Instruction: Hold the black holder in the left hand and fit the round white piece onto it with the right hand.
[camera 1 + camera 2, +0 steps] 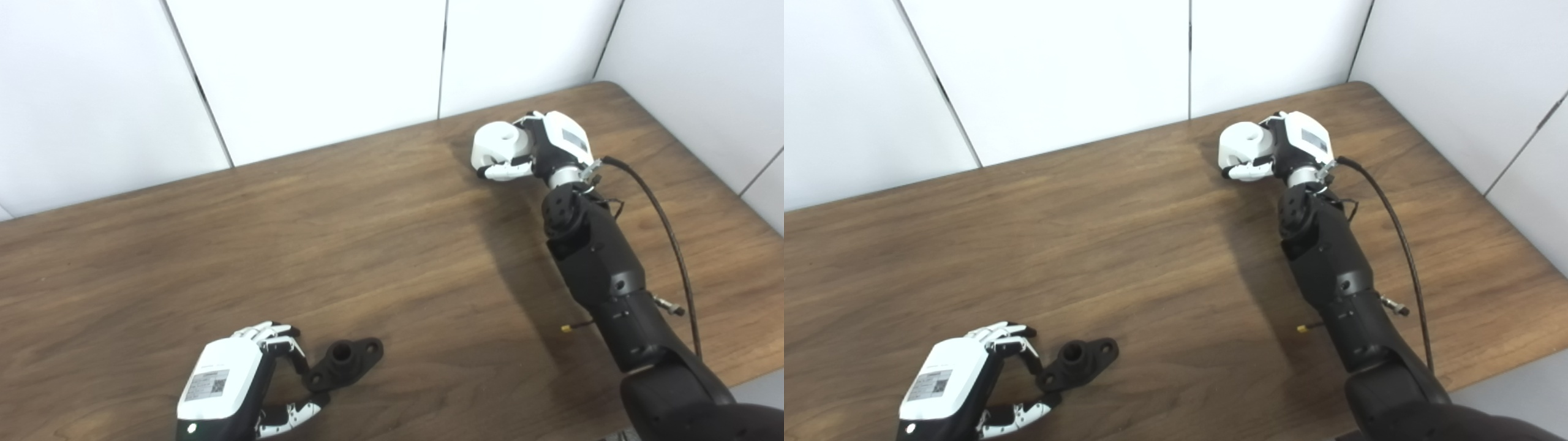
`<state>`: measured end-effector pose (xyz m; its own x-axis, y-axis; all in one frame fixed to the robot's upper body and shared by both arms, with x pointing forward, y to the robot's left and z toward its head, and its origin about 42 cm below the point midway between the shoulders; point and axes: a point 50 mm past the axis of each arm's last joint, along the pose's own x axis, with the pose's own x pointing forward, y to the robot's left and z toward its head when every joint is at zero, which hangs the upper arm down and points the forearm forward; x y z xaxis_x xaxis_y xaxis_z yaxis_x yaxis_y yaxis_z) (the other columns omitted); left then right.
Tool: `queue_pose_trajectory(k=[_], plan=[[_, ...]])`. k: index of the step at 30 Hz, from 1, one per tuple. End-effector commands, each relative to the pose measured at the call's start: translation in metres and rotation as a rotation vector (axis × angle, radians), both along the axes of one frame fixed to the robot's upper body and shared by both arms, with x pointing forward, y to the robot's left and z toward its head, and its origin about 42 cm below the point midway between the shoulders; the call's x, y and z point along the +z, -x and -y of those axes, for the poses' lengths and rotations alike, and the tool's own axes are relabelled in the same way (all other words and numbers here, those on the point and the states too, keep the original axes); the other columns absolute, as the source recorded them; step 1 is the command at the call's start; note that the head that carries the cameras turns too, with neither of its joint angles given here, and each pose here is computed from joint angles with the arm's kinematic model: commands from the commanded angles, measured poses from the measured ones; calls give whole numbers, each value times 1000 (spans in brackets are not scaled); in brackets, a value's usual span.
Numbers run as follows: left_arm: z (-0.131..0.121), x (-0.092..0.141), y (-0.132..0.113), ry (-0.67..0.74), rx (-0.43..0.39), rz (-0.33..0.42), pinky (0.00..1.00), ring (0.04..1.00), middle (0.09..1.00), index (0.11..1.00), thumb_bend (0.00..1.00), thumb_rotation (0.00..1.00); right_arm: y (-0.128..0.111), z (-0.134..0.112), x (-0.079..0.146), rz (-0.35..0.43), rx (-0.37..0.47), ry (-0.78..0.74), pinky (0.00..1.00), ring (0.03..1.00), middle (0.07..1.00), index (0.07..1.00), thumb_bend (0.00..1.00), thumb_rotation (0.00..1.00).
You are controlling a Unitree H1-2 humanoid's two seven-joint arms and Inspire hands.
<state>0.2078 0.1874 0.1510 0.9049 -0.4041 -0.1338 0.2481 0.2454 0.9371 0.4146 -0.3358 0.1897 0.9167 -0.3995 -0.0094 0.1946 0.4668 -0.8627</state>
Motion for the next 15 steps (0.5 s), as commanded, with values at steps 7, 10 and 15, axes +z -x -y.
queue_pose_trajectory(k=[7,10,15], plan=[[-15,-29,15,-105,40,-207,824,837,781,488,519,50,-9,0,22,77,-10,25,1000,986,932,669,796,363],[-14,-29,15,-103,40,-205,823,837,781,488,519,50,-8,1,21,76,-11,20,1000,987,931,663,797,367],[-14,-29,15,-99,38,-204,822,836,780,487,520,50,-7,1,20,77,-12,25,1000,985,927,656,797,363]])
